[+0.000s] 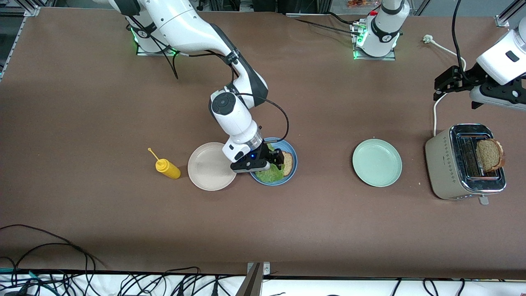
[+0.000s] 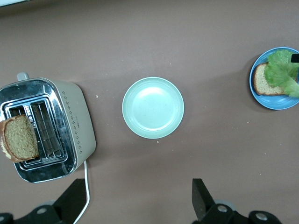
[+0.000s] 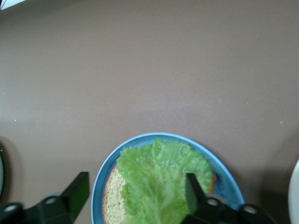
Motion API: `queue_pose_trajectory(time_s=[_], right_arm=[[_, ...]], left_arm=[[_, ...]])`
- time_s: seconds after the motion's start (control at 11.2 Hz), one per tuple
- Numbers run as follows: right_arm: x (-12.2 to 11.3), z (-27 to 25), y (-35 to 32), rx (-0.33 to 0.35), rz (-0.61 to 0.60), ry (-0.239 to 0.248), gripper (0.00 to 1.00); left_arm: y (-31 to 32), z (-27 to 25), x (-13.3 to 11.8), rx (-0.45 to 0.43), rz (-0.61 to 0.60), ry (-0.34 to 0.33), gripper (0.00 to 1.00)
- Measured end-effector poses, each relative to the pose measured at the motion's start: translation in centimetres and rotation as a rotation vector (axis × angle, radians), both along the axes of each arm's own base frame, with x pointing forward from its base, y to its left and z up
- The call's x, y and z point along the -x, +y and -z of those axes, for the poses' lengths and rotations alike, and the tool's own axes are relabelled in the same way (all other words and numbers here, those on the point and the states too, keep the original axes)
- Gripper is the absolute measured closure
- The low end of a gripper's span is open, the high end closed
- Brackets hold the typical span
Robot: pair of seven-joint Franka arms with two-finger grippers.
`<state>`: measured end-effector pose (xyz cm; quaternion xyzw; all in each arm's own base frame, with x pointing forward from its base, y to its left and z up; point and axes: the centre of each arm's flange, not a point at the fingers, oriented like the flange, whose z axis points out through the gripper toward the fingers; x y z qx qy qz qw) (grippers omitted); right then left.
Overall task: Make sandwich in blue plate with both arms
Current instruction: 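Withdraw the right gripper from the plate toward the yellow bottle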
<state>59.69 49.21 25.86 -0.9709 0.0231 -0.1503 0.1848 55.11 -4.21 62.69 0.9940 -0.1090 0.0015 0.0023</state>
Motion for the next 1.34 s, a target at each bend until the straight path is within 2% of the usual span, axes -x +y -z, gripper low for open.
queue_pose_trajectory(time_s=[0.09,0.18,0.45,0.89,1.16,1.34], right_arm=[[-0.3,-0.2,-0.3,0.009,-0.007,-0.007,0.01],[-0.7,-0.3,-1.0,0.028,-0.029,-0.009,0.0],[-3.3,-2.7,-5.7,0.122,-0.161,0.036,0.0],[-6.0,-9.8,-16.6,0.212,-0.411,0.14,0.0],[-6.4,-14.3,-24.8,0.224,-0.597,0.17,0.0],[-6.2,-16.2,-29.0,0.236,-0.714,0.172,0.0]], left_arm=[[0.1,0.0,0.0,0.0,-0.001,-0.001,0.0],[0.1,0.0,0.0,0.0,-0.002,-0.001,0.0],[0.2,-0.1,0.0,0.0,-0.004,-0.001,0.0],[0.2,-0.1,0.0,0.0,-0.004,-0.002,0.0],[0.2,-0.1,0.0,0.0,-0.004,-0.002,0.0],[0.2,-0.1,0.0,-0.001,-0.004,-0.003,0.0]])
